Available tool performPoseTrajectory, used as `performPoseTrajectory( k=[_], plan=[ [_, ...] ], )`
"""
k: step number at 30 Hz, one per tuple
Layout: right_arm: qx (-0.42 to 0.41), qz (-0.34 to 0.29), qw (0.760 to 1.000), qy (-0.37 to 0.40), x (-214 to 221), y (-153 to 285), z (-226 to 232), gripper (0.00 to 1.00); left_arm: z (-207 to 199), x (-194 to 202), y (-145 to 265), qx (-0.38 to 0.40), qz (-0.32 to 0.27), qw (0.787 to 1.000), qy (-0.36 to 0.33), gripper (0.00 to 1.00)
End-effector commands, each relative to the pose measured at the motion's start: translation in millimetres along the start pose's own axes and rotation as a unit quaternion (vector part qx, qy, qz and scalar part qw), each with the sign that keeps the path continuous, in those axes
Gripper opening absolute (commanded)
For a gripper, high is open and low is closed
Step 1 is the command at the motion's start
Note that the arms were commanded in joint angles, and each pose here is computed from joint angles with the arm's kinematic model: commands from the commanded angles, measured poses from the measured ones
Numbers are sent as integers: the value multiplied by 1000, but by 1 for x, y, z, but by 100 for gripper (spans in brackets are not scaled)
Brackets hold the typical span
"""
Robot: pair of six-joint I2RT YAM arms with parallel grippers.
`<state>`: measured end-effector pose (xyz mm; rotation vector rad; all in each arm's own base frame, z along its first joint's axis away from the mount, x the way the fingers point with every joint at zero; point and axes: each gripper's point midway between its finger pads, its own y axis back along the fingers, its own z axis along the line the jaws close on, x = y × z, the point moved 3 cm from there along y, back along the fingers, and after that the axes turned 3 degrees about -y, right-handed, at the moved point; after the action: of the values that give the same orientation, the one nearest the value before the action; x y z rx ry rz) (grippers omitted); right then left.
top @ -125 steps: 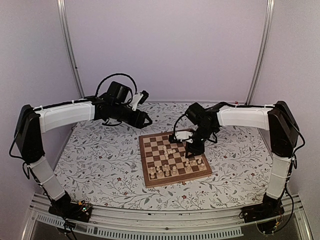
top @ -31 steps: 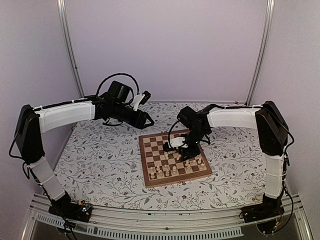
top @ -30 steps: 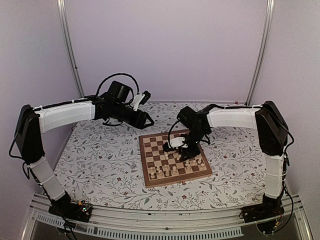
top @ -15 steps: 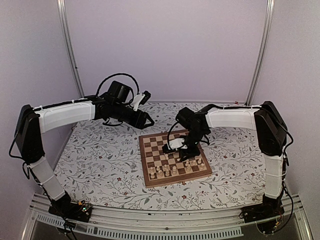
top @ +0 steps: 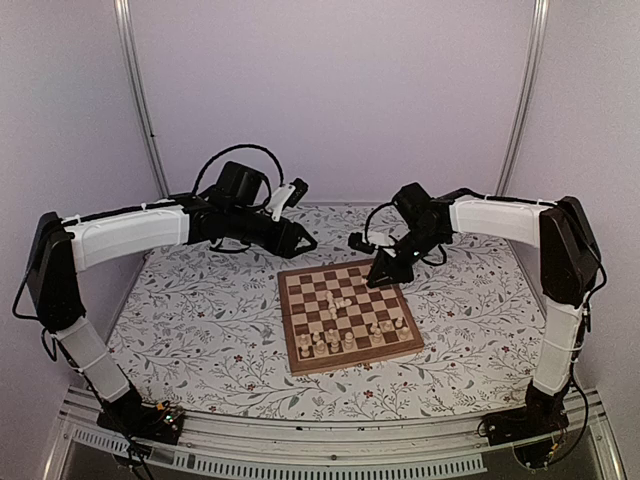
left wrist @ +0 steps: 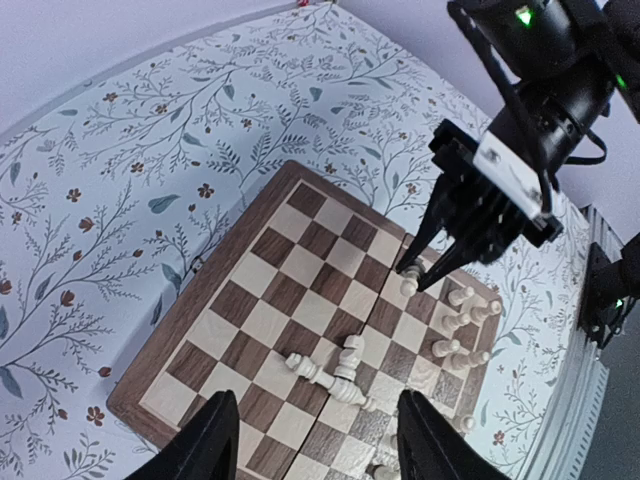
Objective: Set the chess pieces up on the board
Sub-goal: Pick up the chess piece from the chessboard, then place the chess piece on the chessboard.
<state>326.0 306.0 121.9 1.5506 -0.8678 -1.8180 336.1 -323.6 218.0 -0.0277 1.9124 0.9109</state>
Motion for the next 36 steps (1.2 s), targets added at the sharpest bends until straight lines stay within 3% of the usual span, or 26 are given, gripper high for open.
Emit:
performPoseTrajectory(
  k=[1, 6, 15, 26, 36],
  plan=[
    [-41, -144, 988, -41, -46, 46, 18, 7, -40, -36, 21, 47, -80, 996, -3, 55],
    [-56, -167, 982, -61, -54, 54, 21, 7, -60, -44, 20, 80, -111, 990, 39, 53],
    [-67, -178, 980, -56, -53, 59, 31, 8, -73, -26, -15, 87, -75, 990, 82, 50],
    [-65, -188, 979, -34, -54, 70, 41, 9, -91, -17, -49, 109, -49, 989, 88, 46],
    [-66, -188, 979, -32, -53, 71, 43, 10, -100, -16, -59, 130, -48, 987, 83, 33]
  ],
)
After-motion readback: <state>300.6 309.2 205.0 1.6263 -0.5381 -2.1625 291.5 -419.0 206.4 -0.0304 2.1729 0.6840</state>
